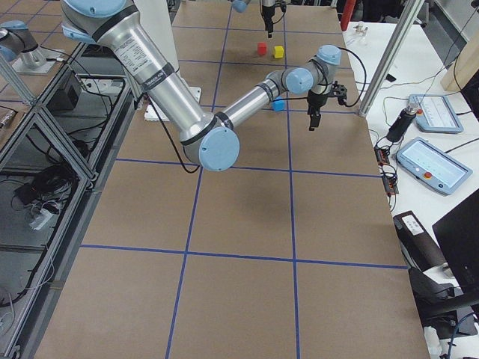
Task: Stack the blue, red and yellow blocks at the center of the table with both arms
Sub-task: 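Lower the left gripper onto the red cube and grasp it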
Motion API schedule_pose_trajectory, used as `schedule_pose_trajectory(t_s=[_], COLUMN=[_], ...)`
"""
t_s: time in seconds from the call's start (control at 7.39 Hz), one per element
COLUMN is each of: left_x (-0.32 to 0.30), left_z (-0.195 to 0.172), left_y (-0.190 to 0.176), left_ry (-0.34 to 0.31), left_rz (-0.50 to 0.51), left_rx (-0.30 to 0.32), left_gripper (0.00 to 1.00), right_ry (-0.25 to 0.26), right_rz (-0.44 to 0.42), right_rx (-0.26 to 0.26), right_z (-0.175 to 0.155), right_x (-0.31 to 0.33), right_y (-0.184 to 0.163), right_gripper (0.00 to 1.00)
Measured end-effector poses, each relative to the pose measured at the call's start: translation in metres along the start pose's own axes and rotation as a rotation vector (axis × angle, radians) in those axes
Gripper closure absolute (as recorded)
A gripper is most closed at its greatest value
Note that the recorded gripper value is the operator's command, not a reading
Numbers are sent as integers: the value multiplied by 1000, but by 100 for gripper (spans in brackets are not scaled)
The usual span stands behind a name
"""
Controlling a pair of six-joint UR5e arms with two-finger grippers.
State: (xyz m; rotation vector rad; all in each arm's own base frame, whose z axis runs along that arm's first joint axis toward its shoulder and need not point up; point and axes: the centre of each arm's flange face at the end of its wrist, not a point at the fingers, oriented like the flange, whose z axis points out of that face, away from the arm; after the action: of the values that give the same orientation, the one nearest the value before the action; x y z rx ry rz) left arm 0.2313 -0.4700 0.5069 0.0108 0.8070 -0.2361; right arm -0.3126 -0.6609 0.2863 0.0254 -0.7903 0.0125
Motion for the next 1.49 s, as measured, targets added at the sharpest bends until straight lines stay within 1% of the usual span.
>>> schedule_pose_trajectory(t_s=[0.27, 0.54, 0.68, 0.81, 0.95, 1.08, 1.49], left_x=[17, 15, 13, 13, 13, 13, 21], left_z=[29, 50, 57, 60, 61, 62, 52], left_y=[24, 31, 32, 32, 31, 31, 33], left_ry=[-22, -56, -67, -71, -72, -73, -53], left_rz=[3, 9, 10, 11, 11, 9, 9], left_rx=[-10, -23, -28, -30, -32, -34, -37], left_gripper=[0, 0, 11, 39, 74, 100, 100], right_ry=[6, 1, -5, -9, -11, -12, -10], right_rz=[3, 6, 7, 7, 6, 8, 10], right_rx=[0, 0, -2, -3, -3, -3, -5], right_z=[0, -1, -3, -4, -4, -3, -1], right_x=[12, 16, 17, 19, 21, 24, 29], right_y=[-2, -3, -3, -1, 2, 3, 6], right_gripper=[1, 1, 1, 1, 1, 1, 1])
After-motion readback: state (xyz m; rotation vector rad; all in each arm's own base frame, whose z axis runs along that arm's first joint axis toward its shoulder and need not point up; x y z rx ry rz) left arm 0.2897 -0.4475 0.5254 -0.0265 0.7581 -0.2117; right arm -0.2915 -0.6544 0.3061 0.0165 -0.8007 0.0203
